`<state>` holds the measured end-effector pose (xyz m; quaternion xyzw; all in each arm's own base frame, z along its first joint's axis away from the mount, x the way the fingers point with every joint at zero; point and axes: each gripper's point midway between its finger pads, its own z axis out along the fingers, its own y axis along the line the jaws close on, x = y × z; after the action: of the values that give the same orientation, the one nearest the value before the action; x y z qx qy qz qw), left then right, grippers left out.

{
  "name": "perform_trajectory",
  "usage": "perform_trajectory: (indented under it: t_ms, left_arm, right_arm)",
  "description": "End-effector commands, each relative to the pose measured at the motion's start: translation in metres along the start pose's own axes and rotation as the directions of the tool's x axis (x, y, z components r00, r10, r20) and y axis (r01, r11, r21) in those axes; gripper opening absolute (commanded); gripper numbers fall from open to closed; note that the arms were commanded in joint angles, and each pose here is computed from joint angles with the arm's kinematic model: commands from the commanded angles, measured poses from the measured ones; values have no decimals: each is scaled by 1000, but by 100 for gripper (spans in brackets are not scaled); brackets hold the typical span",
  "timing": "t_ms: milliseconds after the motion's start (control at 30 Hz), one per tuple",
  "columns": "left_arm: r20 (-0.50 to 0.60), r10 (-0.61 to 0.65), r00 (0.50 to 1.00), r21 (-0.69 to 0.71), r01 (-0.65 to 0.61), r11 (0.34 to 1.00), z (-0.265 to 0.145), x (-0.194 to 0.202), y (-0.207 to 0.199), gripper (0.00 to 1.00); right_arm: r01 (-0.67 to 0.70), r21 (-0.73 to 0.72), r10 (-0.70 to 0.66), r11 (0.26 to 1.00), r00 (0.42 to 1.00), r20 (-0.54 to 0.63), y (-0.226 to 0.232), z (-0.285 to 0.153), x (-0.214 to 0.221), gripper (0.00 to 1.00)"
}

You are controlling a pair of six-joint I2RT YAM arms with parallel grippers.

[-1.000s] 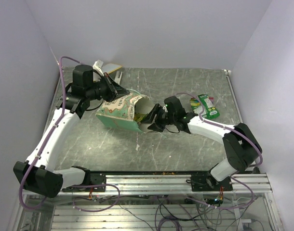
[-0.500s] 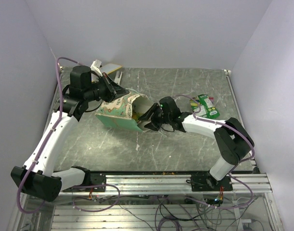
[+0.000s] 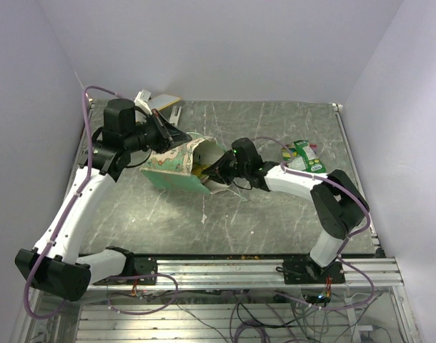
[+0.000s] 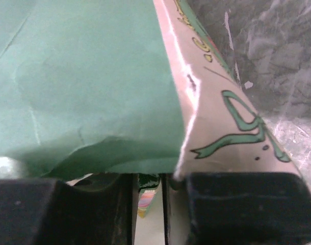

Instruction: Take the snacks out of the paper bag

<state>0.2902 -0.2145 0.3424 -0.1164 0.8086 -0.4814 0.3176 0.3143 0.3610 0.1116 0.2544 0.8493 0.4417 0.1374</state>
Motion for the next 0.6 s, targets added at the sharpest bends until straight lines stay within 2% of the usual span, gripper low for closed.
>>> perform_trajectory:
  t_ms: [0,333,567]
  left_arm:
    - [4,15,1000,19,-15,1000,-7,5,-6,7]
    - [0,18,1000,27,-18,999,-4,6,-4,7]
    - [-3,21,1000,37,-21,999,-4,7,-5,7]
  right_arm:
    - [20,-11,-20,1000,999,30,7,-2,-4,17]
    - [60,-43,-58,997,997,42,20,-20,-3,0]
    - [99,-97,-97,990,995,23,34,-30,2,0]
